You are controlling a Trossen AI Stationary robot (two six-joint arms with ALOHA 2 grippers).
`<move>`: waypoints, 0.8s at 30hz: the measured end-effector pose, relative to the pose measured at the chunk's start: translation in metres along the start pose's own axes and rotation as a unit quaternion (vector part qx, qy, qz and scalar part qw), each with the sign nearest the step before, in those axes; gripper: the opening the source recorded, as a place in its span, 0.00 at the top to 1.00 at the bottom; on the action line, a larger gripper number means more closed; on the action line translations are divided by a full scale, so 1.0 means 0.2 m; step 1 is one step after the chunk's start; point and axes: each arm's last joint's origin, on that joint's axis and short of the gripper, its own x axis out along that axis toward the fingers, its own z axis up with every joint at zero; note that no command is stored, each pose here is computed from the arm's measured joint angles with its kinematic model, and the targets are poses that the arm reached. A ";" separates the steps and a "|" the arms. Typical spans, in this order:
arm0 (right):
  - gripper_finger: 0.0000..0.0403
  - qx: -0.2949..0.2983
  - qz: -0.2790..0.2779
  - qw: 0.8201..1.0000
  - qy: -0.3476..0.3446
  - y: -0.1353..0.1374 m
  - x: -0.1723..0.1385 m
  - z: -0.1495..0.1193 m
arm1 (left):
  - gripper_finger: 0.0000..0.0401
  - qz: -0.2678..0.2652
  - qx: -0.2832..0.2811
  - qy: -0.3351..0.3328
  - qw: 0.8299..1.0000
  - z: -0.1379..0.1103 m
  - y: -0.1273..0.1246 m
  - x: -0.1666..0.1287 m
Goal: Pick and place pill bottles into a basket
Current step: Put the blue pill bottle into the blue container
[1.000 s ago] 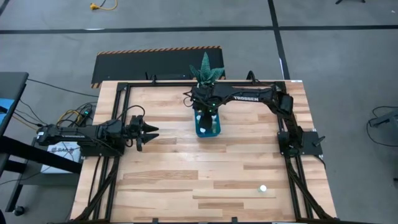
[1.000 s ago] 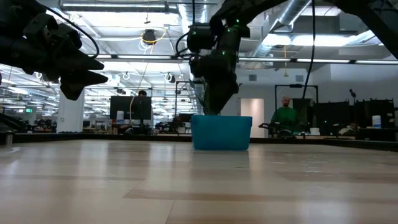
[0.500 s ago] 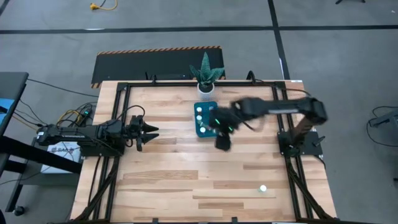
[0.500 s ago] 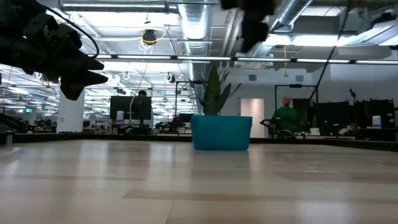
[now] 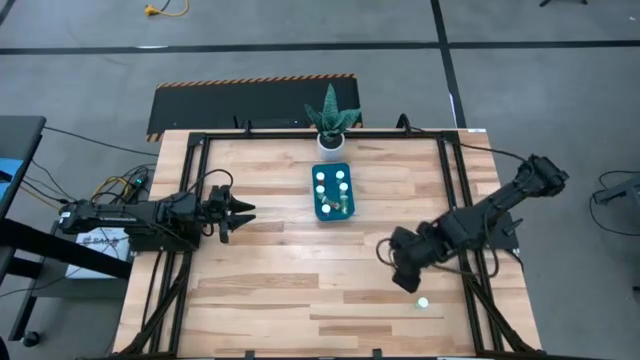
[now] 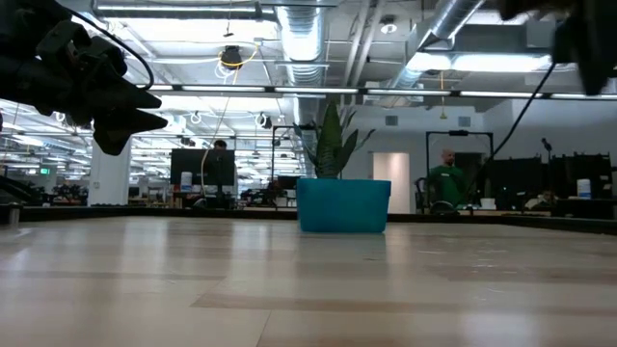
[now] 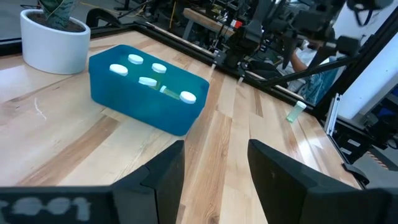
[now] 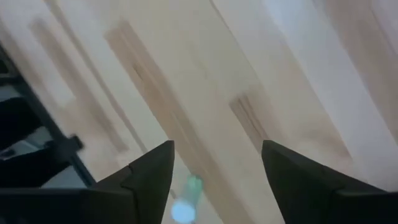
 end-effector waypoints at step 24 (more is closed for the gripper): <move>0.34 0.084 0.010 0.995 0.043 0.20 0.27 -0.44 | 0.59 0.000 0.000 0.000 1.000 0.00 0.00 0.00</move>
